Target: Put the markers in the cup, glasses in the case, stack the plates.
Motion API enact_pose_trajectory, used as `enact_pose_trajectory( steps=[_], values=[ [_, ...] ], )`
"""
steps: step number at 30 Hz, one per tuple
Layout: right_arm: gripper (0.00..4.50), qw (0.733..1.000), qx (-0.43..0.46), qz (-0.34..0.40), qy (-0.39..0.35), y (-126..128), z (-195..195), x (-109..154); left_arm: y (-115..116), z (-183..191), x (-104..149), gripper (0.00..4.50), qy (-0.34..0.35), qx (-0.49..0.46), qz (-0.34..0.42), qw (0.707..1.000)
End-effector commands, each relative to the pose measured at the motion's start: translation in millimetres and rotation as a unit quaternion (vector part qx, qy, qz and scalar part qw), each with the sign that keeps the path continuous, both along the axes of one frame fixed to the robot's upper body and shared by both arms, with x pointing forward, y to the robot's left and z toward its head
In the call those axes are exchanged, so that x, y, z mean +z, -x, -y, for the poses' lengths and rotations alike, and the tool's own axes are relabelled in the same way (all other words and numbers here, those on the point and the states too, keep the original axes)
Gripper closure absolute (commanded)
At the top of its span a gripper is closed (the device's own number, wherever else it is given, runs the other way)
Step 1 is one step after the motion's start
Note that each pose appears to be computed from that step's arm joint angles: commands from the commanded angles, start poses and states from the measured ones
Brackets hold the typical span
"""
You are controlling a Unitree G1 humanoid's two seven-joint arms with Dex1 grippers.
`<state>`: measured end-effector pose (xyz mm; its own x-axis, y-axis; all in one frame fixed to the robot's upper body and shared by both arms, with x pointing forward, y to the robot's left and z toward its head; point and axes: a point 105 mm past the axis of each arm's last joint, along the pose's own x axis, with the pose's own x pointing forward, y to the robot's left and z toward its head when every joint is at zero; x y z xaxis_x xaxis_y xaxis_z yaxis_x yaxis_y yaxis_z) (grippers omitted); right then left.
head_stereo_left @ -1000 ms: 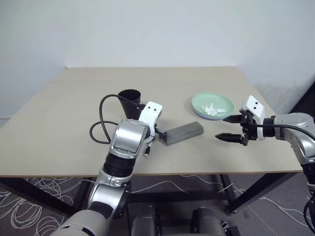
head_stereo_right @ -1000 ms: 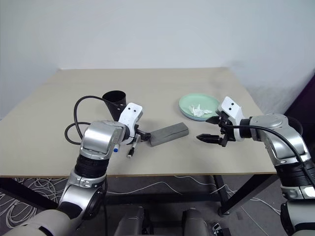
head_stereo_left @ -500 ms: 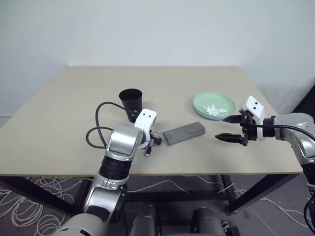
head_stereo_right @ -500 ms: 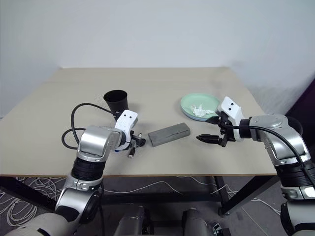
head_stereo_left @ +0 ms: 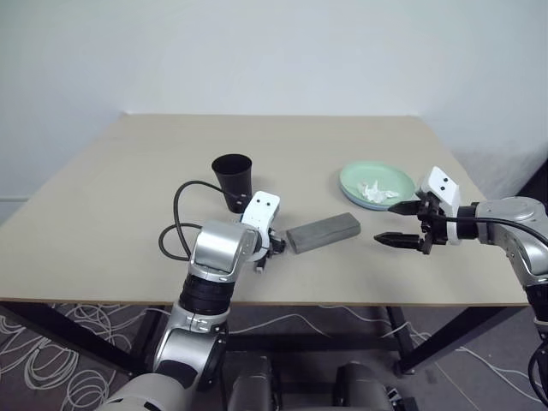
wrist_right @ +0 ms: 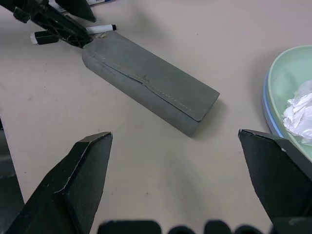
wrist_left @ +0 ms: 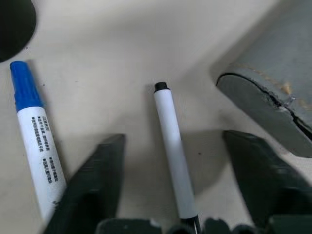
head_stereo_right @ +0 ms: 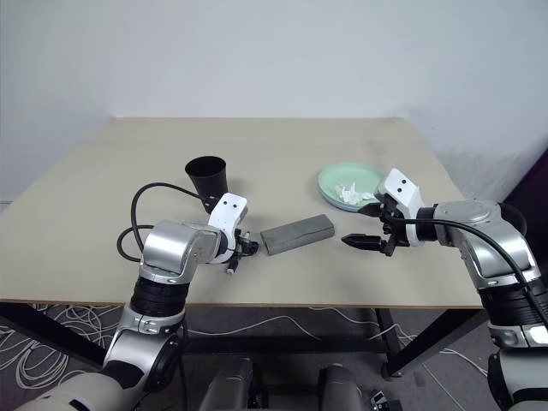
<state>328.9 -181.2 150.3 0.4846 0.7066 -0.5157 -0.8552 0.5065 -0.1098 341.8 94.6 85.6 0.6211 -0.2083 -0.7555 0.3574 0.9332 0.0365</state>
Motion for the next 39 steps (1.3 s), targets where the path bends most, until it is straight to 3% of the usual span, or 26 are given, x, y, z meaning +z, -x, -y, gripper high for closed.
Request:
enact_pose_trajectory(
  steps=[1, 6, 7, 13, 16, 21, 26, 32, 39],
  values=[
    [0.00, 0.999, 0.007, 0.034, -0.005, -2.2, -4.3, 17.5, 2.0, -2.8, -10.5, 2.61, -0.005, 0.009, -0.031, 0.999],
    [0.00, 0.999, 0.005, 0.035, -0.006, -2.5, -4.4, 17.4, 0.3, -4.4, -10.6, 4.33, -0.009, 0.011, -0.034, 0.999],
    [0.00, 0.999, 0.005, 0.035, -0.006, -2.7, -4.5, 17.5, 0.0, -4.3, -10.3, 4.45, -0.009, 0.010, -0.035, 0.999],
    [0.00, 0.999, 0.004, 0.037, -0.007, -3.7, -4.5, 17.8, -7.3, -4.5, 2.5, 4.45, -0.004, 0.010, -0.021, 1.000],
    [0.00, 0.999, 0.005, 0.038, -0.008, -4.1, -5.4, 18.2, -23.8, -2.7, 33.8, 4.45, 0.010, 0.011, 0.045, 0.999],
    [0.00, 0.999, 0.005, 0.040, -0.009, -6.0, -6.2, 19.4, -50.4, 15.1, 99.7, 4.45, 0.108, -0.033, 0.180, 0.977],
    [0.00, 0.999, 0.008, 0.043, -0.010, -6.3, -8.3, 20.5, -74.9, 7.5, 173.9, 4.45, 0.165, -0.044, 0.344, 0.923],
    [0.00, 0.999, 0.010, 0.045, -0.012, -6.6, -9.7, 21.1, -96.8, -25.1, 200.2, 4.45, 0.124, -0.006, 0.471, 0.873],
    [0.00, 0.999, 0.011, 0.047, -0.015, -6.5, -12.0, 21.3, -112.5, -60.1, 183.1, 4.45, 0.112, 0.037, 0.528, 0.841]
  ],
)
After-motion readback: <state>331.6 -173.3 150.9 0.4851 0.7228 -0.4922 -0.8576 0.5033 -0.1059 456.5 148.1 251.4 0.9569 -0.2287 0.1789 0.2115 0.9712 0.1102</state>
